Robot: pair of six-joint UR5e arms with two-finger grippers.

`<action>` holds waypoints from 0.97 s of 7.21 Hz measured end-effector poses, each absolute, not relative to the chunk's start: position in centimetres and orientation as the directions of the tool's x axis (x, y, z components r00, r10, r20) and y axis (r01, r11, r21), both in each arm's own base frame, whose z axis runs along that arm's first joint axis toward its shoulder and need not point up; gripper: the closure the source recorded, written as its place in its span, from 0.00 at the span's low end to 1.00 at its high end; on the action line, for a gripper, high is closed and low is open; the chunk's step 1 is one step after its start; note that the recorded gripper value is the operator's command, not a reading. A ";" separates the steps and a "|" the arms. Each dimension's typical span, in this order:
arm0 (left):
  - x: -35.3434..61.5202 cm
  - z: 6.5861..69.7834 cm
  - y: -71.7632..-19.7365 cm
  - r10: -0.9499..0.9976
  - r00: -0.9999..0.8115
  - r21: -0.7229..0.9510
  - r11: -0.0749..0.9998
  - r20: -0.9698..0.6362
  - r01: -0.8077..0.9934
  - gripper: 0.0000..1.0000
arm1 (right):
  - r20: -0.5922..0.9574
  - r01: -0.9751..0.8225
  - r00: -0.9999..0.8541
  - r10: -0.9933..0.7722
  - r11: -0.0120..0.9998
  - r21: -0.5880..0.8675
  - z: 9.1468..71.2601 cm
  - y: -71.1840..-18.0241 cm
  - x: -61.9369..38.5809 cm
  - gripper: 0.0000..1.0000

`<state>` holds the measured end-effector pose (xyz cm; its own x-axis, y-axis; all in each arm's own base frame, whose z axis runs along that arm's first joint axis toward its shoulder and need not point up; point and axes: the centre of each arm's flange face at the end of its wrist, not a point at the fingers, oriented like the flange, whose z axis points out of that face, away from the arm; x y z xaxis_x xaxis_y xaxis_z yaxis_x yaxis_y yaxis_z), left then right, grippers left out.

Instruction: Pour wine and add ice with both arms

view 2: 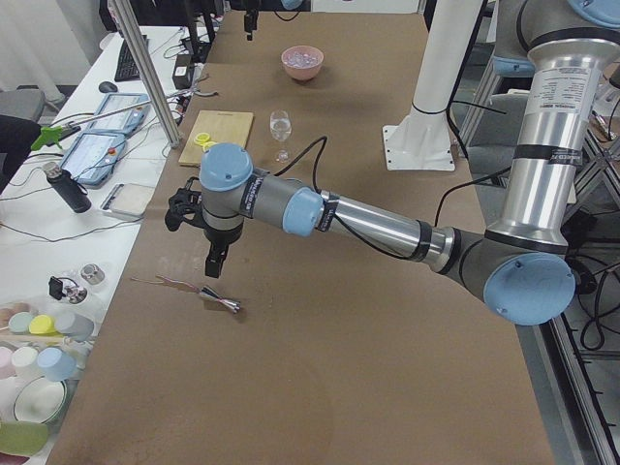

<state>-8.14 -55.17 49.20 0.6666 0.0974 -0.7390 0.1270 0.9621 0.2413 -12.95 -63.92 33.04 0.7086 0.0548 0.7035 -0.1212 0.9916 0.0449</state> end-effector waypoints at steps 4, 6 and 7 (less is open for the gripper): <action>-9.1 48.7 -55.1 0.086 0.668 0.241 0.960 -0.739 0.143 0.02 | 0.680 -0.098 0.731 0.055 0.995 0.024 41.6 -57.2 -6.6 0.00; -9.2 48.6 -55.2 0.074 0.667 0.228 0.963 -0.741 0.146 0.02 | 0.651 -0.038 0.759 0.014 0.999 0.023 48.3 -56.3 -2.6 0.00; -9.3 48.5 -55.3 0.072 0.667 0.226 0.963 -0.741 0.147 0.02 | 0.642 -0.014 0.767 -0.003 1.000 0.022 51.6 -56.2 -0.2 0.00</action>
<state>-9.27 -55.28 48.53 0.6672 0.0724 -0.7414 0.1465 0.9631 0.2260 -0.22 -56.18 51.62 0.7669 -0.0033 0.6418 -0.0142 0.9997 0.0221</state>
